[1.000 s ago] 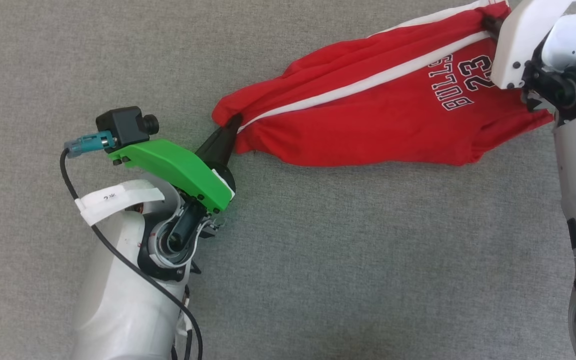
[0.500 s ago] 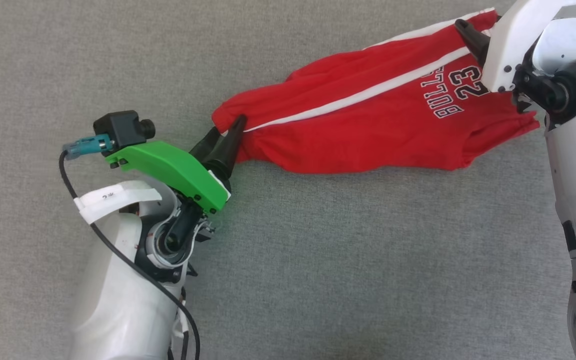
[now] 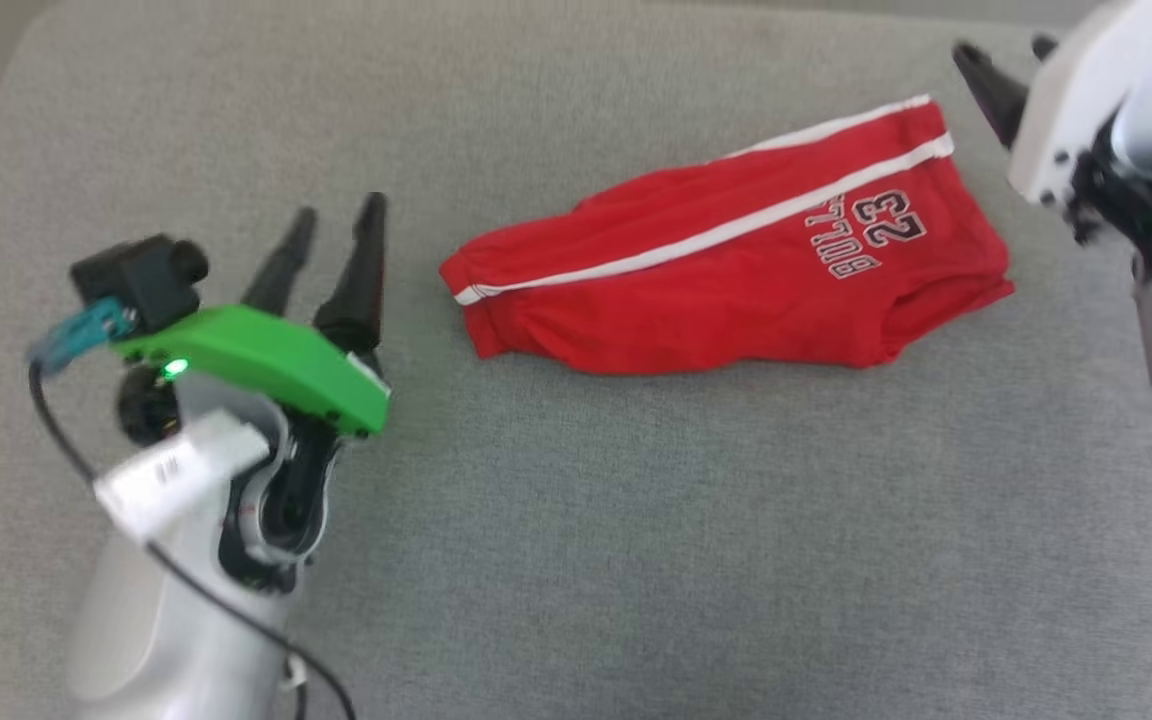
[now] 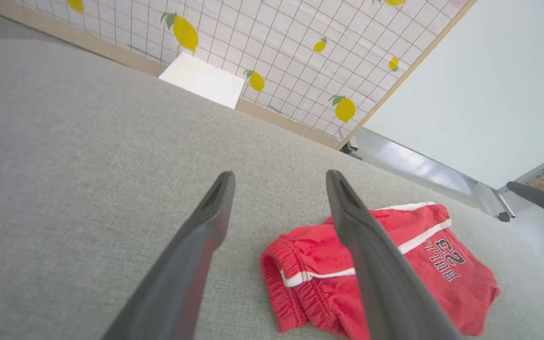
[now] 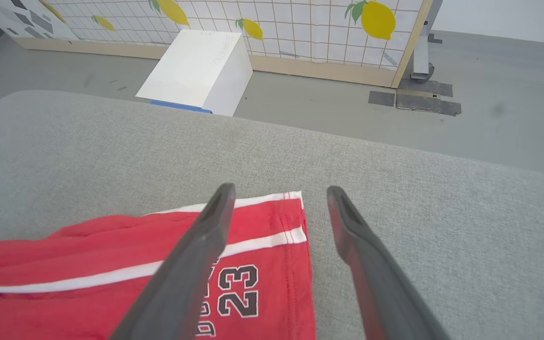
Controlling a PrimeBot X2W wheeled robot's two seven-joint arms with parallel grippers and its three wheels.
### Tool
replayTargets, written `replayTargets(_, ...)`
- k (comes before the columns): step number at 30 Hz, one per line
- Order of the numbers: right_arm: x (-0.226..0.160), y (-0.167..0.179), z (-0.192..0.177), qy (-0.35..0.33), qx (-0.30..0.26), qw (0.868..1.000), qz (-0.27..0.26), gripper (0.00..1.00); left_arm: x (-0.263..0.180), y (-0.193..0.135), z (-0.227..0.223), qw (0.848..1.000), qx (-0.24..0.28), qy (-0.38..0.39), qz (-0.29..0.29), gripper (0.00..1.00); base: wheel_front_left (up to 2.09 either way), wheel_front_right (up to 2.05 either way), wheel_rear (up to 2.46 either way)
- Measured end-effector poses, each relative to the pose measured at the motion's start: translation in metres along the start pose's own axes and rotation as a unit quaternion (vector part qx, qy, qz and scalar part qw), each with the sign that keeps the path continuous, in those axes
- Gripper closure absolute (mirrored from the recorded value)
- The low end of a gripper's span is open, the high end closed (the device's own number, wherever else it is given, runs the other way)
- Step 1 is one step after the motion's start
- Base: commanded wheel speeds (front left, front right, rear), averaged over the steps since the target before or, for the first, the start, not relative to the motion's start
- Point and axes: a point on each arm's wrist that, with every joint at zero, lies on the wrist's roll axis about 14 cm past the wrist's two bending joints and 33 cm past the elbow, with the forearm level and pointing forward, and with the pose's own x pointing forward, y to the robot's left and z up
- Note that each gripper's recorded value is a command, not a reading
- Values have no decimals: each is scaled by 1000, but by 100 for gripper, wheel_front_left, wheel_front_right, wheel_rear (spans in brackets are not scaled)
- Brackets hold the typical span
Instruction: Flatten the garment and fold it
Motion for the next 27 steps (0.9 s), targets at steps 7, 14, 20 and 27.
replayTargets(7, -32, -35, -28, 57, -12, 998, -35, 0, -35, -10, 40, 980, 125, -152, -22, 0, 0, 0, 0)
replayTargets(14, -32, -45, -72, 141, 3, 990, -28, 0, -47, -2, 27, 969, 184, -167, -2, 0, 0, 0, 0)
replayTargets(20, -17, -37, -99, 179, 12, 984, -7, 0, -48, -6, 37, 962, 189, -196, 8, 0, 0, 0, 0)
replayTargets(27, 0, -14, -121, 213, -7, 977, 26, 0, -48, 11, 28, 965, 183, -183, 29, 0, 0, 0, 0)
